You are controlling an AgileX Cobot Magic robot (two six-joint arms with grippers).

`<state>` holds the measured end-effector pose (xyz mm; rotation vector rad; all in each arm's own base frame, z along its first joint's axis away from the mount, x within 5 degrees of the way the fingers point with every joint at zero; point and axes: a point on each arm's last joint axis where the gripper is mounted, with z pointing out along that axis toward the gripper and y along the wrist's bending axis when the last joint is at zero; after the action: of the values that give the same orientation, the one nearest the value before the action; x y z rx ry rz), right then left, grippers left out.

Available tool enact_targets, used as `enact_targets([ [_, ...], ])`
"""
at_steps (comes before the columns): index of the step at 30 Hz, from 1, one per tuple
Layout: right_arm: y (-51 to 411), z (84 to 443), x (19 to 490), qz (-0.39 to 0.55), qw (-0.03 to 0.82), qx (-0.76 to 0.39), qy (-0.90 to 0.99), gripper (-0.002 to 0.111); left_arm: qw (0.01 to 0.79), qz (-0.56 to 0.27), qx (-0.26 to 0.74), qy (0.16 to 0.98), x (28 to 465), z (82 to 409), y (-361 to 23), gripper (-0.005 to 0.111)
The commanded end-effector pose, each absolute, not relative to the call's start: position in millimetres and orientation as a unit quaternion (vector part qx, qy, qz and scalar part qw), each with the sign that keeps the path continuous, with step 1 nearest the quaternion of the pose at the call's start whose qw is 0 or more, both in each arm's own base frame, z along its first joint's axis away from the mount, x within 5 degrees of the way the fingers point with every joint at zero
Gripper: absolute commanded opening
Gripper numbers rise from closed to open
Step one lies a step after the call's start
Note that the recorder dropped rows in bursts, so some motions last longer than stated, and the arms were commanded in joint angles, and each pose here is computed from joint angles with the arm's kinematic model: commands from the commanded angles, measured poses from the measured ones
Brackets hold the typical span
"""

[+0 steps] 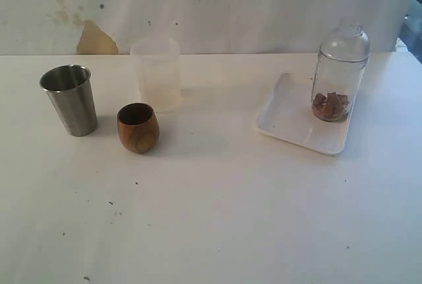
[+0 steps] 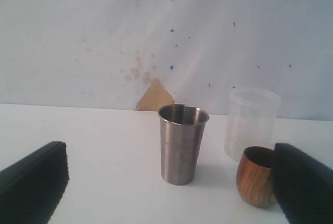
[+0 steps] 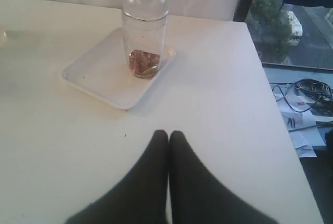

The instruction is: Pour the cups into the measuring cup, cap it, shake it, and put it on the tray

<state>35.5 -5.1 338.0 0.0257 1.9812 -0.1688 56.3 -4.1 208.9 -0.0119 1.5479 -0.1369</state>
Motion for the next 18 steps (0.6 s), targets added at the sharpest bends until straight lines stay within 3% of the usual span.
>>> enact_targets([
  [1, -1.6, 319.8, 14.3, -0.067, 0.567, -0.008, 0.821, 0.000, 0.714, -0.065, -0.004, 0.698, 56.3, 207.7, -4.5, 0.105],
  [7, 1.3, 305.5, -12.7, -0.066, 0.582, -0.011, 0.810, 0.000, 0.714, -0.065, -0.004, 0.698, 56.3, 207.7, -4.5, 0.105],
  [18, 1.9, 308.9, -11.0, -0.055, 0.601, -0.020, 0.797, 0.000, 0.716, -0.065, -0.004, 0.695, 56.2, 208.4, -4.6, 0.105],
])
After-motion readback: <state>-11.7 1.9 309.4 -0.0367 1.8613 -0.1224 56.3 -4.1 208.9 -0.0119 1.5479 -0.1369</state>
